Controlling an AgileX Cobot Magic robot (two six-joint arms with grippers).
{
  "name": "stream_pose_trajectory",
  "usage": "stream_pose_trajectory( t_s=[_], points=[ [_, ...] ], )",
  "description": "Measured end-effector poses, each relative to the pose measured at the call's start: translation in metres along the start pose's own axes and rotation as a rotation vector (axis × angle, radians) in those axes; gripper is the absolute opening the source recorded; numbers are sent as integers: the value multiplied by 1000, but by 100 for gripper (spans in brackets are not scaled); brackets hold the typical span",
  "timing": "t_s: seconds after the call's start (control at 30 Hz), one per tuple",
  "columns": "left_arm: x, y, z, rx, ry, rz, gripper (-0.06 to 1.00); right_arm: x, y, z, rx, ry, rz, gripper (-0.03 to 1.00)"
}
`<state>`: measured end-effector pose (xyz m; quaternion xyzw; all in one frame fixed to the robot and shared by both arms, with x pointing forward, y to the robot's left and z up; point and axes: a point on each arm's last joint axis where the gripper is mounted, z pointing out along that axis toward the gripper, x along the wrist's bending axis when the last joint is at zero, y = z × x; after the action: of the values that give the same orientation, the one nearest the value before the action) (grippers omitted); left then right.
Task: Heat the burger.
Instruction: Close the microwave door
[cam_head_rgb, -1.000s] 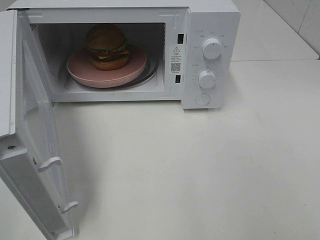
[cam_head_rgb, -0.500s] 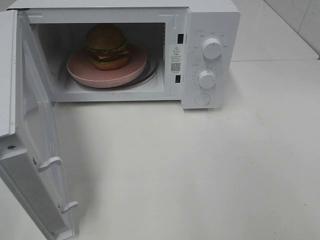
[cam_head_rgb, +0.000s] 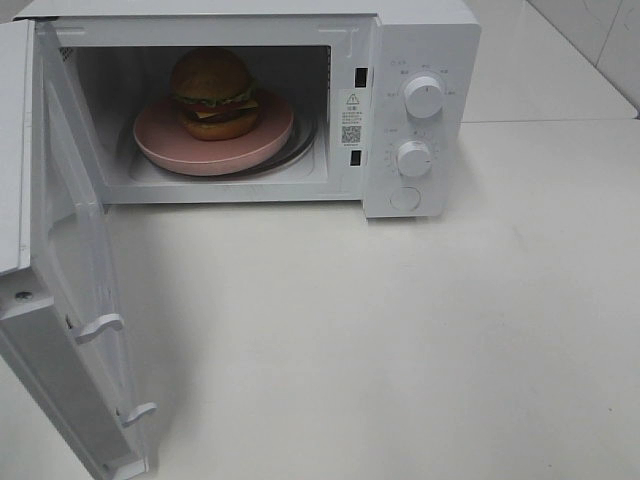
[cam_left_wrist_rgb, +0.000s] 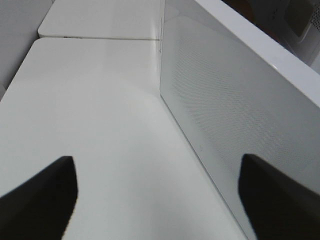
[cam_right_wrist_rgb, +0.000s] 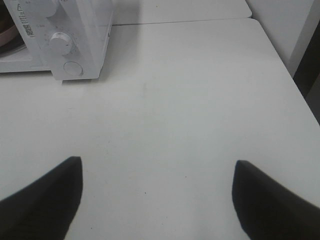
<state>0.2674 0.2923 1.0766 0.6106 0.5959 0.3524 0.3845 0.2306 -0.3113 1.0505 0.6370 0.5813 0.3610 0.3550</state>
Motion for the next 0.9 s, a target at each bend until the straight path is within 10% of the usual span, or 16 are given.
stream_pose_trajectory(
  t_s=[0.17, 0.3, 0.9],
  points=[
    [2, 4, 9, 40, 11, 2, 14, 0, 0, 0, 0, 0, 0, 76],
    [5, 7, 14, 36, 34, 16, 1, 0, 0, 0, 0, 0, 0, 76],
    [20, 0, 84, -114, 99, 2, 0, 0, 0, 0, 0, 0, 0, 76]
  ],
)
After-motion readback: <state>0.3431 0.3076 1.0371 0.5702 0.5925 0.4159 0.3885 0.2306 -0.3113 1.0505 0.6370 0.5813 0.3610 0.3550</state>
